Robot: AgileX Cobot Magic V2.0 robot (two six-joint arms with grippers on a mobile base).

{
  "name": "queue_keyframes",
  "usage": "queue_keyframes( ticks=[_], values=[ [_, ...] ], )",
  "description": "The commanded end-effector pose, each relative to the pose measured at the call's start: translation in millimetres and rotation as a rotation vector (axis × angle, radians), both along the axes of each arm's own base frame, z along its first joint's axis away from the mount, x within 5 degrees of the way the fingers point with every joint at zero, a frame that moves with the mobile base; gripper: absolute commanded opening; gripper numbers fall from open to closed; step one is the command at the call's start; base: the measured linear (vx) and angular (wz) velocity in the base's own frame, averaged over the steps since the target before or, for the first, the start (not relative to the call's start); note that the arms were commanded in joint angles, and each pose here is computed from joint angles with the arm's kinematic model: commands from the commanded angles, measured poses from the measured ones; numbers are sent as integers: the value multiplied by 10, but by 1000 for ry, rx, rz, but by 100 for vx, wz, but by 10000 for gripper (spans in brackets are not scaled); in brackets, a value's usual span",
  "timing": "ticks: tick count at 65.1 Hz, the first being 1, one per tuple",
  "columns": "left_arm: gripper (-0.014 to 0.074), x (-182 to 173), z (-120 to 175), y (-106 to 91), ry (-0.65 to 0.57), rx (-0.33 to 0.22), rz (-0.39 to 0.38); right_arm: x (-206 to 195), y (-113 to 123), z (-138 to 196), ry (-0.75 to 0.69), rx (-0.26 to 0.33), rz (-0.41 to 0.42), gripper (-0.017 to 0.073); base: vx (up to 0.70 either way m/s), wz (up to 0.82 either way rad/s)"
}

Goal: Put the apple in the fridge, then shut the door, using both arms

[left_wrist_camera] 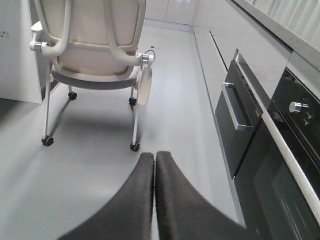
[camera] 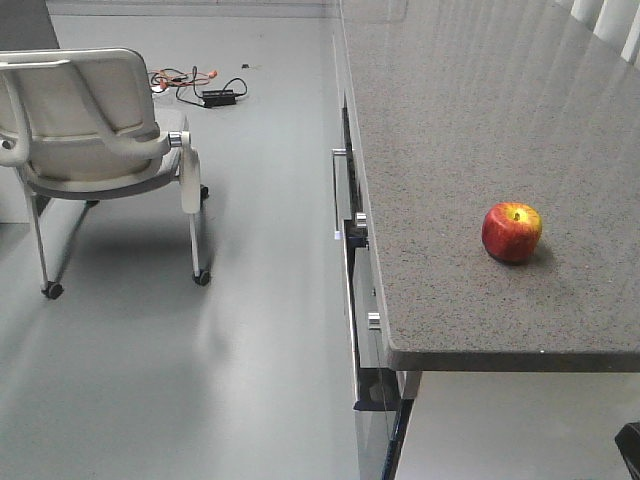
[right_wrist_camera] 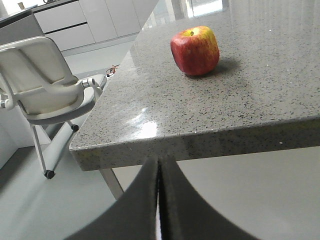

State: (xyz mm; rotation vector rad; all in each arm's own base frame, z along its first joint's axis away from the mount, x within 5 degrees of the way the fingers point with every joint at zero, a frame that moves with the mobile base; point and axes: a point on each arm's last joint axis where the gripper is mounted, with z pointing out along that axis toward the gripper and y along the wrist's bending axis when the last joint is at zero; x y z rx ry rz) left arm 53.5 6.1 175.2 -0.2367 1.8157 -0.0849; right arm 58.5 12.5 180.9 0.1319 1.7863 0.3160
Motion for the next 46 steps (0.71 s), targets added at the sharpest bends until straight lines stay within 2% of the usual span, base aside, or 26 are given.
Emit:
queue_keyframes(
  ticks=[1,36,42,46],
  values=[
    [-8,12,-26,-11,-57,-3,-12,18,-30,-1,-33,-6,-35,-6,0,0],
    [-8,12,-26,-11,-57,-3,-12,18,-31,-2,-33,-9,-35,-6,0,0],
    [-8,12,-26,-11,-57,-3,-12,18,-39,-6,-40,-111,-24,-6,0,0],
    [-8,12,-26,-11,-57,-3,-12,18,-42,-8,-42,-143,-21,-6,0,0]
  ],
)
